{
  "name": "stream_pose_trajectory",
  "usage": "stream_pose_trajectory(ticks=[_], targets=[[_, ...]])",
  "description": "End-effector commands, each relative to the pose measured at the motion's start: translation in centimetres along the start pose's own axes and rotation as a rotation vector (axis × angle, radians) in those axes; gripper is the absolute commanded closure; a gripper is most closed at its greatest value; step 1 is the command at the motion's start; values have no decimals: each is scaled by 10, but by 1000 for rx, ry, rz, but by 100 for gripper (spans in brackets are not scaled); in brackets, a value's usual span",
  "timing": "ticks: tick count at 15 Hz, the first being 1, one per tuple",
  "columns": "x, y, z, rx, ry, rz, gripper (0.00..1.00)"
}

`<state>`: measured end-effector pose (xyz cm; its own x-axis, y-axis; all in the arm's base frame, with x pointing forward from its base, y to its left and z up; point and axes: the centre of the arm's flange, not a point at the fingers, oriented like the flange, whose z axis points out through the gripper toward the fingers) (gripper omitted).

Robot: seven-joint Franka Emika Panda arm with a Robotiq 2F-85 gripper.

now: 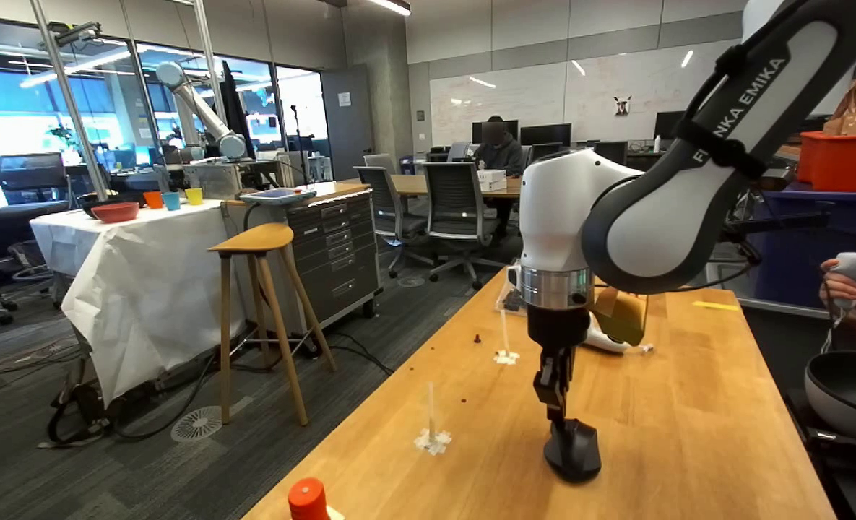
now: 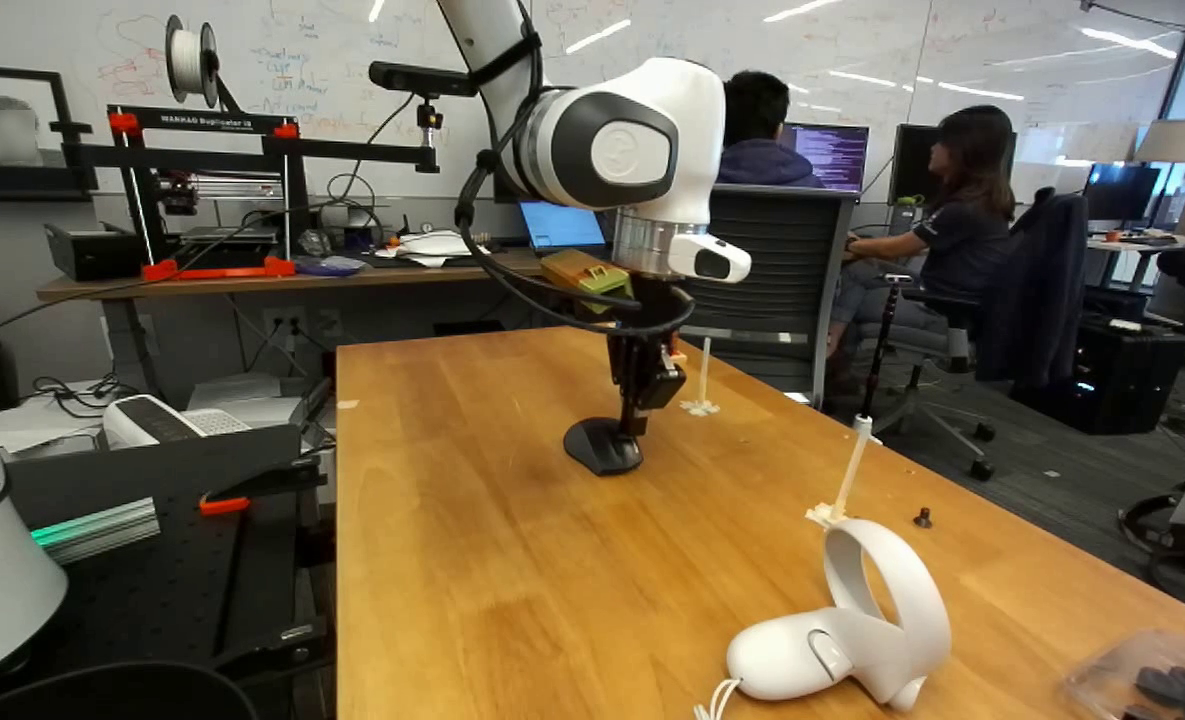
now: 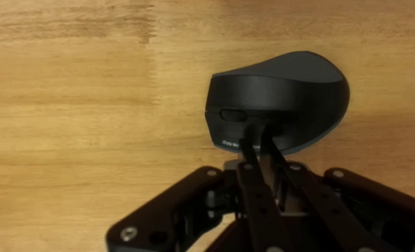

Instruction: Click the left button on the mouse

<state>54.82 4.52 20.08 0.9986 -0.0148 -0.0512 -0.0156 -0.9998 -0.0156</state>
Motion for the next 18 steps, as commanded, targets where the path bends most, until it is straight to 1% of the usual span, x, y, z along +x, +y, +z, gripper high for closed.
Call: stream_pose_trajectory(ticks=[1,4,6,7,10,12,13,18], targets=[[7,-2,-7,24,-1,0,85],[9,0,-19,22,15,1,88],[10,3,-30,17,30,1,88],[12,4,-35,18,34,1,86],[13,8,-54,21,44,4,87],[14,12,-65,18,34,5,87],[14,13,-71,20,25,5,85],[13,19,-107,1,10,-1,86]])
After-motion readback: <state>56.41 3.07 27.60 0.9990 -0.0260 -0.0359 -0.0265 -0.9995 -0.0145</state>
